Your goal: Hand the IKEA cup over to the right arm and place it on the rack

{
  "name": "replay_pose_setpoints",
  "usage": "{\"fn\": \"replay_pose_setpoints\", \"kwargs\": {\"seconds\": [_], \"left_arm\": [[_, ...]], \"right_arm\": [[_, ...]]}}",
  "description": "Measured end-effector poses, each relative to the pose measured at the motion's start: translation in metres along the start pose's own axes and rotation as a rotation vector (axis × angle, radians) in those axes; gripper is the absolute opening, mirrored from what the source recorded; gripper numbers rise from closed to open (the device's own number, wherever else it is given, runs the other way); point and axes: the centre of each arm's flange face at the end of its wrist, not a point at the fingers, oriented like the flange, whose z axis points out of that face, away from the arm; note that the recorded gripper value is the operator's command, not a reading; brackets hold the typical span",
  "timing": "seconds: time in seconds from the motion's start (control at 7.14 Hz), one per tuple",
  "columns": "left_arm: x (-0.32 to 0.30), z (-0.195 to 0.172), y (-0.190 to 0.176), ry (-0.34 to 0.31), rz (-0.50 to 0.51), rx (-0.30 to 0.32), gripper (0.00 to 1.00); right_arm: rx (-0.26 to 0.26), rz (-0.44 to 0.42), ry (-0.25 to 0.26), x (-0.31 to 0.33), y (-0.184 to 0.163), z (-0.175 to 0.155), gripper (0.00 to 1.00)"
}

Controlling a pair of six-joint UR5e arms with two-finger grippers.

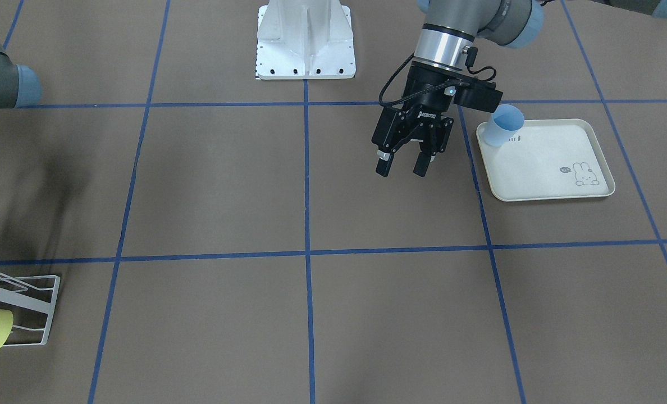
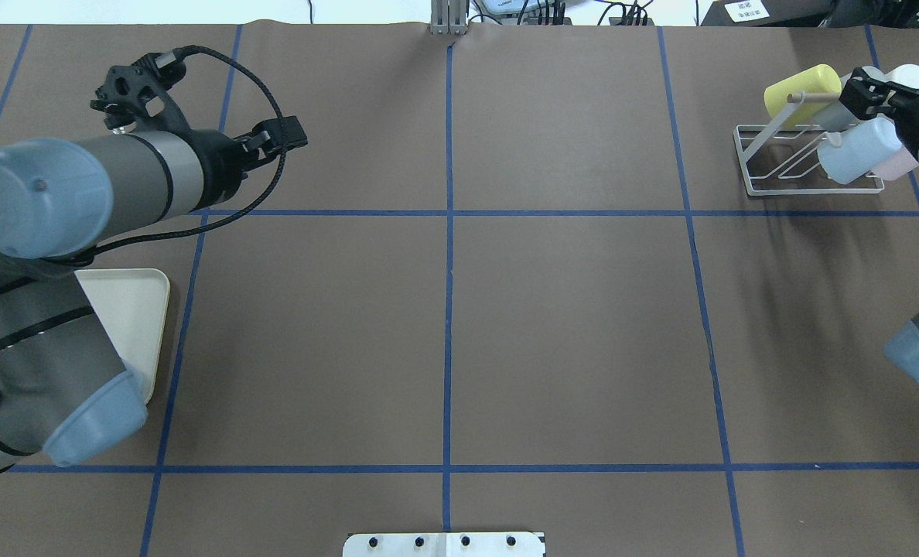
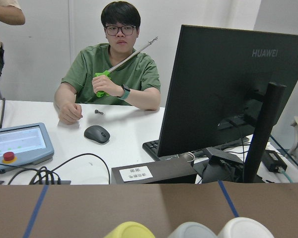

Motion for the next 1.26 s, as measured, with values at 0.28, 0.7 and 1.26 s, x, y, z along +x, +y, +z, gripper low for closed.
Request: {"fn": "replay_pose_setpoints", "kwargs": {"seconds": [0.28, 0.7, 1.26], "left_arm": [[-0.071, -0.009, -0.022, -0.093, 0.117, -0.091, 1.0], [-0.181, -0.031, -0.043, -0.192, 0.223, -0.328, 1.0], [-0.271, -0.047, -0.016, -0.292, 0.216, -0.513, 1.0]], "right_arm": [[-0.082, 0.121, -0.086, -0.032, -0.014, -0.025, 1.0], [-0.256, 0.356, -0.294, -0.111, -0.017, -0.067, 1.0], [-0.376, 0.547, -0.449, -0.195, -0.014, -0.099, 1.0]]}}
